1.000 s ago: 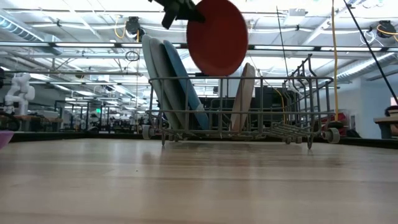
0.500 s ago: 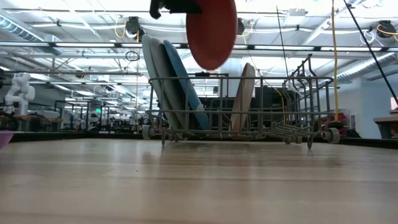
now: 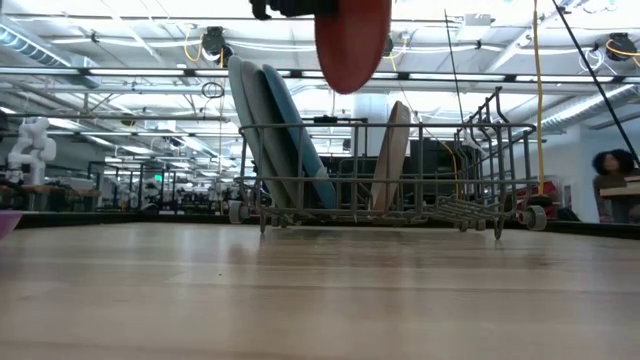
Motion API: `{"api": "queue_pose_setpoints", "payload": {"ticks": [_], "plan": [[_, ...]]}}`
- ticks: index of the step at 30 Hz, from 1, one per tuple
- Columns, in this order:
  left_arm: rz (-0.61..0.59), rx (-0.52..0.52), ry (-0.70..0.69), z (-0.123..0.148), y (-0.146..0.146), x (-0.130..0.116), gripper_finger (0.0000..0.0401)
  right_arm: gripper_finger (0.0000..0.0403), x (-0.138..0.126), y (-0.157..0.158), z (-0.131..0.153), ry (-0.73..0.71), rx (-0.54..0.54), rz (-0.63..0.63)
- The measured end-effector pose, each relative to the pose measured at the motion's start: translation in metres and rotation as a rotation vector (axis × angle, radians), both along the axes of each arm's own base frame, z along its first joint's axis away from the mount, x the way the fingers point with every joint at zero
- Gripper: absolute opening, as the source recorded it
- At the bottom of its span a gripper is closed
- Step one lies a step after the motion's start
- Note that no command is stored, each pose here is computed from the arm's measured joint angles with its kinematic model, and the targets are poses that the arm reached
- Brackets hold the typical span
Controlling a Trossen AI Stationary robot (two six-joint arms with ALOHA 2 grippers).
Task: Sort dishes
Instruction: Put the orange plate into the dish rack
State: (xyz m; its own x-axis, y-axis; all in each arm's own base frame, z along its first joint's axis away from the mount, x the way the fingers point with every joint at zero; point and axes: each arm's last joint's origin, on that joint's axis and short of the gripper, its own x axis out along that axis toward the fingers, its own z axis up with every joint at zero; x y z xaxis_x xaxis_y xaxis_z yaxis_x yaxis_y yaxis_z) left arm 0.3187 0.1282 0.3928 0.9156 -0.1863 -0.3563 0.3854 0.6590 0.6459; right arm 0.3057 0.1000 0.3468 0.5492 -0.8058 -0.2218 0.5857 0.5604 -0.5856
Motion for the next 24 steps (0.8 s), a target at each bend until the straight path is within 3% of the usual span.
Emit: {"api": "queue_pose_setpoints", "payload": {"ticks": [9, 24], "plan": [[0.013, -0.027, 0.022, -0.011, 0.018, 0.021, 0.0007, 0.0001, 0.008, -0.016, -0.005, 0.068, 0.087, 0.041], [0.11, -0.002, 0.078, -0.032, 0.034, 0.035, 0.0023, 0.0, 0.021, -0.057, -0.009, 0.153, 0.216, 0.075]]}}
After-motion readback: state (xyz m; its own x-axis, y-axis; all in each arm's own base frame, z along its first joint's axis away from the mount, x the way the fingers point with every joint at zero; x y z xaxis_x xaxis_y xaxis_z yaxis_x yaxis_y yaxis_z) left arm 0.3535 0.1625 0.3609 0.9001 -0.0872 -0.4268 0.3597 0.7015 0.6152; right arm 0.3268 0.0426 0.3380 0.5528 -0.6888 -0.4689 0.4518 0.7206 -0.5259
